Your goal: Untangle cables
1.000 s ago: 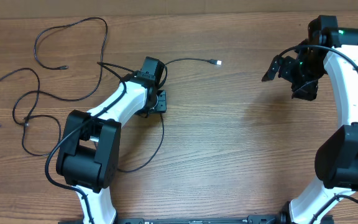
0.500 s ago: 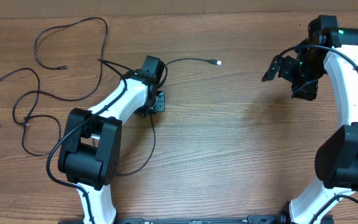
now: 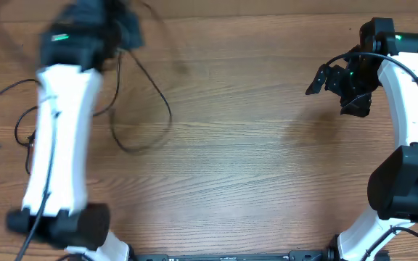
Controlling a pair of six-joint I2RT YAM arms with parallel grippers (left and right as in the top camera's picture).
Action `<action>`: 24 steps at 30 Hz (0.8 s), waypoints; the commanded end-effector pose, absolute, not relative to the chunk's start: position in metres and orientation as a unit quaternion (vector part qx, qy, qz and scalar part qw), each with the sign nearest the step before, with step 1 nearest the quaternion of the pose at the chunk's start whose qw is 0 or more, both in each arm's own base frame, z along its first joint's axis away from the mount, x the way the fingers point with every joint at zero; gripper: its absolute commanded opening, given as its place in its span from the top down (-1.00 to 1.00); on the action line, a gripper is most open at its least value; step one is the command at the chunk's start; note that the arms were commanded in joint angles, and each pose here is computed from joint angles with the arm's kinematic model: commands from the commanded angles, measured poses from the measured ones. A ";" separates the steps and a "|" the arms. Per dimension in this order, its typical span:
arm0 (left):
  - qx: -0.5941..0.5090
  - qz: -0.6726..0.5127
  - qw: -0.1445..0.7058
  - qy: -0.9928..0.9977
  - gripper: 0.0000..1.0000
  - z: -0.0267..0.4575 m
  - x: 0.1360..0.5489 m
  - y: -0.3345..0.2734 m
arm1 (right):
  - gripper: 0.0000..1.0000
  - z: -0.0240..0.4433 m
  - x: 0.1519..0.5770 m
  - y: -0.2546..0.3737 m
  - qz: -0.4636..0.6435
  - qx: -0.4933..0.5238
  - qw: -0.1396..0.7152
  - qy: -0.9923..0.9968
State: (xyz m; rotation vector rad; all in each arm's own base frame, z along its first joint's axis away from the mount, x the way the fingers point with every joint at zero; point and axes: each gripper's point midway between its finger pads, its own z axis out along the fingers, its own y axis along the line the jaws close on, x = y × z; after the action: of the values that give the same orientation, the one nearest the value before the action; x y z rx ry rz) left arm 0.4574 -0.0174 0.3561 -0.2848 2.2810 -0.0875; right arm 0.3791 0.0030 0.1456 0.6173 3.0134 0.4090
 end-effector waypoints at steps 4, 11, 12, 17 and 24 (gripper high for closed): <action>-0.207 0.017 0.499 0.841 0.92 0.449 0.396 0.085 | -1.00 0.144 0.381 0.005 0.136 0.193 0.020 0.972; -0.295 0.084 0.480 0.822 0.92 0.450 0.352 0.156 | -1.00 0.144 0.383 0.005 0.136 0.195 0.023 0.971; -0.307 0.095 0.472 0.821 0.92 0.446 0.348 0.165 | -1.00 0.144 0.383 0.005 0.136 0.195 0.023 0.971; -0.367 0.182 0.428 0.806 0.92 0.431 0.324 0.211 | -1.00 0.144 0.381 0.006 0.136 0.195 0.018 0.971; -0.490 0.208 0.390 0.751 0.91 0.409 0.300 0.261 | -1.00 0.144 0.380 0.006 0.136 0.196 0.017 0.971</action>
State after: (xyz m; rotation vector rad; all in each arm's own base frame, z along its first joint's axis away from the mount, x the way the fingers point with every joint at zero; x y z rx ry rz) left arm 0.3149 0.2341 0.4145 -1.0600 2.0038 0.4711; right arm 0.3791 0.0030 0.1456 0.6191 3.0132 0.4090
